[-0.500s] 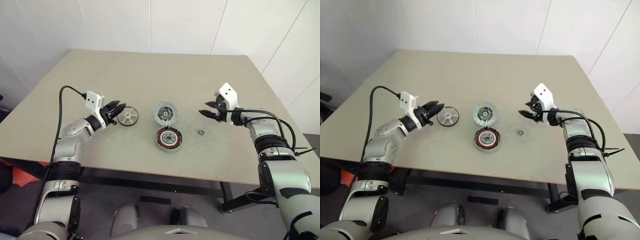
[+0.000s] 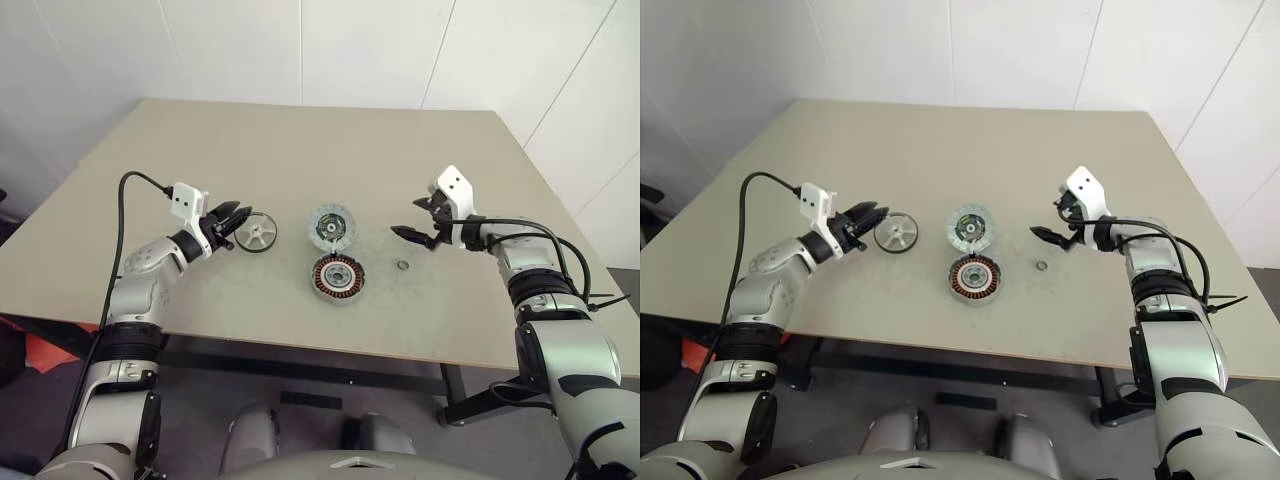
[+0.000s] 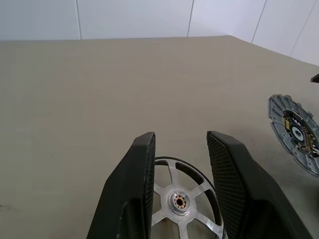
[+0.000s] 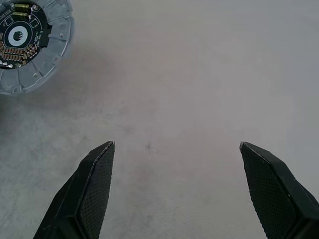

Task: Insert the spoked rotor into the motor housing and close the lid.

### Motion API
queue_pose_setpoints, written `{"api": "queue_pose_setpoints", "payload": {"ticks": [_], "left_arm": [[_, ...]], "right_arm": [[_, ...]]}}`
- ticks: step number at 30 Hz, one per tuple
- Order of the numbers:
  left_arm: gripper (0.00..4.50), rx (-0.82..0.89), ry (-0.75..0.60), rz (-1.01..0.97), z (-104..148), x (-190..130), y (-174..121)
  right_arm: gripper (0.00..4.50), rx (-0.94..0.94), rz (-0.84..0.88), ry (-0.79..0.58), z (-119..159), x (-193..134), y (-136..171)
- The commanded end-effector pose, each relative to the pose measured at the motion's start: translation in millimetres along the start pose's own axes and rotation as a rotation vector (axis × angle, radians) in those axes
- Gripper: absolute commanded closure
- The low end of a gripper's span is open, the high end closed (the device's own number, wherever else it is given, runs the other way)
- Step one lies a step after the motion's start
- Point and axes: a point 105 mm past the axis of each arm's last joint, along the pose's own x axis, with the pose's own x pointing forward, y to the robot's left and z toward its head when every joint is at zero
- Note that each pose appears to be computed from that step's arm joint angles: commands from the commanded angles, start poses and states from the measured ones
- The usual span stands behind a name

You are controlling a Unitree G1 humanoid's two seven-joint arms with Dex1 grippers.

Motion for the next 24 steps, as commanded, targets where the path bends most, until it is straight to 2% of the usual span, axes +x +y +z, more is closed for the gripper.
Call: {"api": "queue_pose_setpoints", "payload": {"ticks": [1, 5, 8, 11, 18, 24], "left_arm": [[2.81, 0.025, -0.042, -0.015, 14, 3, -1], [2.81, 0.031, -0.038, -0.024, 14, 5, -3], [2.81, 0.037, -0.04, -0.058, 17, 9, -10], [2.81, 0.041, -0.036, -0.068, 18, 13, -12], [2.81, 0.043, -0.031, -0.075, 16, 20, -13], [2.81, 0.043, -0.028, -0.051, 13, 16, -9]], "right_arm": [[0.03, -0.087, 0.045, -0.057, 31, -1, 0], [0.03, -0.29, 0.229, 0.012, 47, -8, 26], [0.03, -0.402, 0.432, 0.01, 66, -9, 67], [0.03, -0.517, 0.567, 0.064, 62, -10, 95], [0.03, -0.68, 0.685, 0.155, 52, 6, 118], [0.03, -0.746, 0.743, 0.146, 55, 12, 130]]}}
